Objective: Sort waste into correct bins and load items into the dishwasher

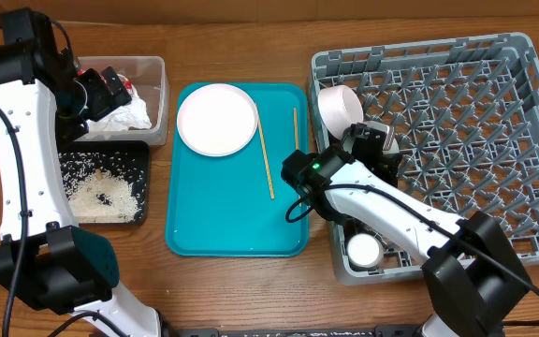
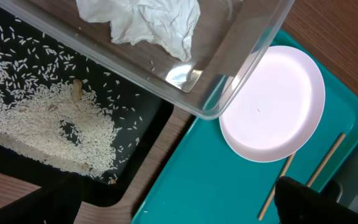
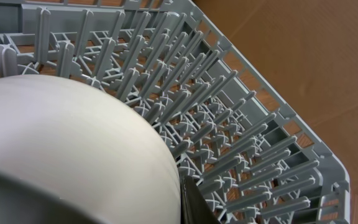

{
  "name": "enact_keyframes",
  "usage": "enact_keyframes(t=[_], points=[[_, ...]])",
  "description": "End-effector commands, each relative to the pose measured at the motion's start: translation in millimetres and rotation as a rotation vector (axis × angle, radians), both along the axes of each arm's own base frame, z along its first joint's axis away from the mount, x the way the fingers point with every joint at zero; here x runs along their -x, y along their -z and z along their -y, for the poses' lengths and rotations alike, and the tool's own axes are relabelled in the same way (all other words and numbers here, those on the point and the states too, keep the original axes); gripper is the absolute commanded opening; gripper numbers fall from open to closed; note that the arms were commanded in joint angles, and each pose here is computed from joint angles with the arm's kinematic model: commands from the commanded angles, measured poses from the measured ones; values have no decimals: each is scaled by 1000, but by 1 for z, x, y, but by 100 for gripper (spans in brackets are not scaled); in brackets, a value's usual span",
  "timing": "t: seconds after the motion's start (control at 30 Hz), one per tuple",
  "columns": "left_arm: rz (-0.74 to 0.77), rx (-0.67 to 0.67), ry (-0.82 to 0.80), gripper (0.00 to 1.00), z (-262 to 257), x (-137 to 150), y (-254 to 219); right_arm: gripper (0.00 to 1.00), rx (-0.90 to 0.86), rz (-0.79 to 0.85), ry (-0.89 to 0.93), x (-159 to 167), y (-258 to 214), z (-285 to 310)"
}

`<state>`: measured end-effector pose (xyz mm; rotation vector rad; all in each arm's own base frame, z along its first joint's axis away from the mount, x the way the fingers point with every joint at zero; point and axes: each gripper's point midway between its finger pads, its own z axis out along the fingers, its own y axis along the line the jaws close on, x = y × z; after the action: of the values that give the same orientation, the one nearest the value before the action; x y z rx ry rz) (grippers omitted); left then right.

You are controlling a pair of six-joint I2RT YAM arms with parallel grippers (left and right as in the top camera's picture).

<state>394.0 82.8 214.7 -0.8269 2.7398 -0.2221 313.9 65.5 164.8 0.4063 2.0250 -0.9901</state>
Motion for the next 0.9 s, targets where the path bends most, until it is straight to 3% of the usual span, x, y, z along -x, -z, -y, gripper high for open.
enact_keyframes(t=[0.0,0.17,0.43,0.7,0.77,0.87], points=[[32,-20,11,100,-1,1,-12,4,-15,25,7,0,-2,1],[32,-20,11,100,-1,1,-12,4,33,70,25,-7,-13,14],[32,-20,11,100,-1,1,-12,4,-65,38,119,-8,5,29],[32,-20,11,100,-1,1,-12,4,-84,-67,25,0,17,1],[32,-20,11,100,-1,1,-12,8,-89,-96,10,3,20,-4],[32,-20,11,100,-1,1,-12,22,-99,-123,12,7,23,-5]])
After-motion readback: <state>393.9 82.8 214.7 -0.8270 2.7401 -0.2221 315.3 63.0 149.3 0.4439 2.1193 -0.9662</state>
